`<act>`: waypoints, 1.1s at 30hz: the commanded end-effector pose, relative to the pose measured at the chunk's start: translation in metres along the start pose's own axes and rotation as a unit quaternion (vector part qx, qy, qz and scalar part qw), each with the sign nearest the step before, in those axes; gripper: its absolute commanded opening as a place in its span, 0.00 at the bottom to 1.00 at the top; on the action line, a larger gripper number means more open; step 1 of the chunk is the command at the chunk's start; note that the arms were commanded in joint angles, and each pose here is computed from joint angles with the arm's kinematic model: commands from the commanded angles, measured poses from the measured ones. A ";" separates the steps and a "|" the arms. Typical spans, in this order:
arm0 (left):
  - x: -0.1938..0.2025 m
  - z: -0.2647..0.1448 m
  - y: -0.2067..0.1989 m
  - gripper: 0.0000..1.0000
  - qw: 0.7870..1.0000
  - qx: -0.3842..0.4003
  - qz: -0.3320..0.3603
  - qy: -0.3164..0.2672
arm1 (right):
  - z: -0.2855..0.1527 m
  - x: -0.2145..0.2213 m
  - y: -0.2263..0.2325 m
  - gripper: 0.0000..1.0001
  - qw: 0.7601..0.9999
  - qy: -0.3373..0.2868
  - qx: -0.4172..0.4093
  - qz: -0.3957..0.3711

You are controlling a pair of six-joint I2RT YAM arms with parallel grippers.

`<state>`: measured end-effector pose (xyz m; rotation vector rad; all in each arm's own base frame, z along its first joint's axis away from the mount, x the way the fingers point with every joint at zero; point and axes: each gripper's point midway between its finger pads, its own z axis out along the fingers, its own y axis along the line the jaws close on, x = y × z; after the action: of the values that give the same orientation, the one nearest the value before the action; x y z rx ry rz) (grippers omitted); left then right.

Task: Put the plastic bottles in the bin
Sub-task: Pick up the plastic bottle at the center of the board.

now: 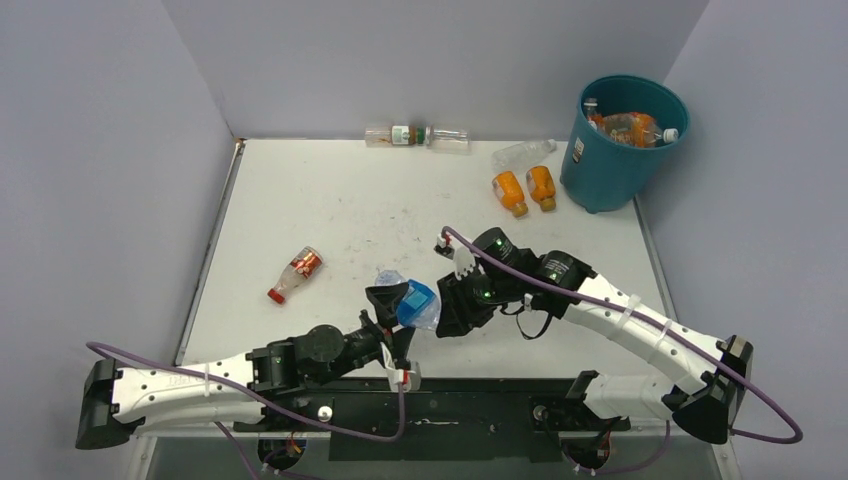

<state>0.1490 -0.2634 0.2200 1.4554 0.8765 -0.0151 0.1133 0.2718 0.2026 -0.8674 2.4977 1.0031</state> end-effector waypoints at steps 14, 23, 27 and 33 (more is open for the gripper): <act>0.012 0.006 -0.006 0.61 0.999 0.007 0.014 0.049 | -0.008 -0.021 0.049 0.05 0.998 -0.026 0.004 -0.054; 0.005 0.005 0.003 0.29 0.999 -0.012 -0.008 0.036 | -0.012 -0.023 0.056 0.05 0.998 -0.042 0.005 -0.055; -0.001 0.004 0.005 0.13 0.999 -0.012 -0.034 0.022 | -0.019 -0.031 0.064 0.57 0.996 -0.066 -0.007 -0.060; -0.018 0.004 0.000 0.00 0.993 0.013 -0.114 -0.007 | -0.050 -0.064 0.065 0.91 0.983 -0.167 0.017 -0.069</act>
<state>0.1505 -0.2616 0.1927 1.4994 0.9968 -0.0063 0.0972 0.2994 0.2427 -0.9106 2.3723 0.9331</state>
